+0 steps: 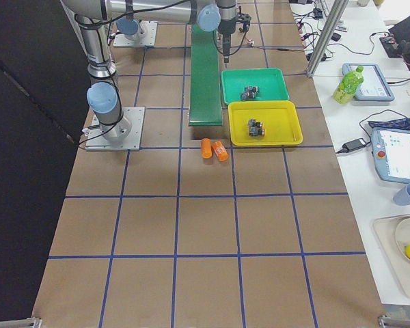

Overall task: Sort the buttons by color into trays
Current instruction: 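Raise the right gripper from the green tray and move it over the yellow tray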

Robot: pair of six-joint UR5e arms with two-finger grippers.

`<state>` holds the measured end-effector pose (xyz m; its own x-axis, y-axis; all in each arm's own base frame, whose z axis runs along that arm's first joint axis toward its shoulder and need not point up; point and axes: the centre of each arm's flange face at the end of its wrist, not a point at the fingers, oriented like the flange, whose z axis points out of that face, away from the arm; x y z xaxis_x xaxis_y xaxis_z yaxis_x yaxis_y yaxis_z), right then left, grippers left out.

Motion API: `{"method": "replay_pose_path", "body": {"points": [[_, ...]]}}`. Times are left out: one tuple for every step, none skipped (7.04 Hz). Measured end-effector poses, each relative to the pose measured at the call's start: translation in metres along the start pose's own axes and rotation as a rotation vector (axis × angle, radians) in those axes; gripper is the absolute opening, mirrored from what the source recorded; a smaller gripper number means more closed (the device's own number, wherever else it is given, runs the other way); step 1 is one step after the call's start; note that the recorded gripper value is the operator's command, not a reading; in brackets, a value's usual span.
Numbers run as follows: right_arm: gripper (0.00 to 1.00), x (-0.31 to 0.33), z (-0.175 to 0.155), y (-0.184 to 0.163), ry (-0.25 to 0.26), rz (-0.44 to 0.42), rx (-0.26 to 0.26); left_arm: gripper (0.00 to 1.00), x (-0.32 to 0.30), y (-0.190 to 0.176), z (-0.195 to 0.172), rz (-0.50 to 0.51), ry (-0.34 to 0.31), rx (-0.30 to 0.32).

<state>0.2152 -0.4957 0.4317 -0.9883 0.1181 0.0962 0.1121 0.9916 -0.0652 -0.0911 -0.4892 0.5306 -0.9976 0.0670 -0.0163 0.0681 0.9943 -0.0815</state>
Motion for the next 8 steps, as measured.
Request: {"method": "replay_pose_path", "body": {"points": [[1.00,0.020,-0.019,0.015,-0.026,0.026,-0.042,1.00,0.000,0.000,0.000,0.000,0.000,0.000],[1.00,0.041,-0.031,0.027,-0.051,0.041,-0.090,1.00,0.000,0.000,0.000,0.000,0.000,0.000],[1.00,0.062,-0.040,0.034,-0.068,0.035,-0.122,1.00,0.000,0.000,0.000,0.000,0.000,-0.001],[1.00,0.081,-0.045,0.037,-0.075,0.026,-0.141,1.00,0.000,0.000,0.000,0.000,0.000,-0.001],[1.00,0.097,-0.045,0.037,-0.077,0.034,-0.152,1.00,0.000,0.000,0.000,0.001,0.001,-0.001],[1.00,0.108,-0.046,0.037,-0.077,0.047,-0.152,1.00,0.001,0.000,0.000,-0.001,0.001,-0.001],[1.00,0.112,-0.048,0.038,-0.079,0.057,-0.146,1.00,0.001,0.000,0.000,-0.006,0.003,-0.005],[1.00,0.113,-0.050,0.039,-0.083,0.062,-0.141,1.00,0.001,0.000,0.002,-0.009,0.004,-0.014]]}}
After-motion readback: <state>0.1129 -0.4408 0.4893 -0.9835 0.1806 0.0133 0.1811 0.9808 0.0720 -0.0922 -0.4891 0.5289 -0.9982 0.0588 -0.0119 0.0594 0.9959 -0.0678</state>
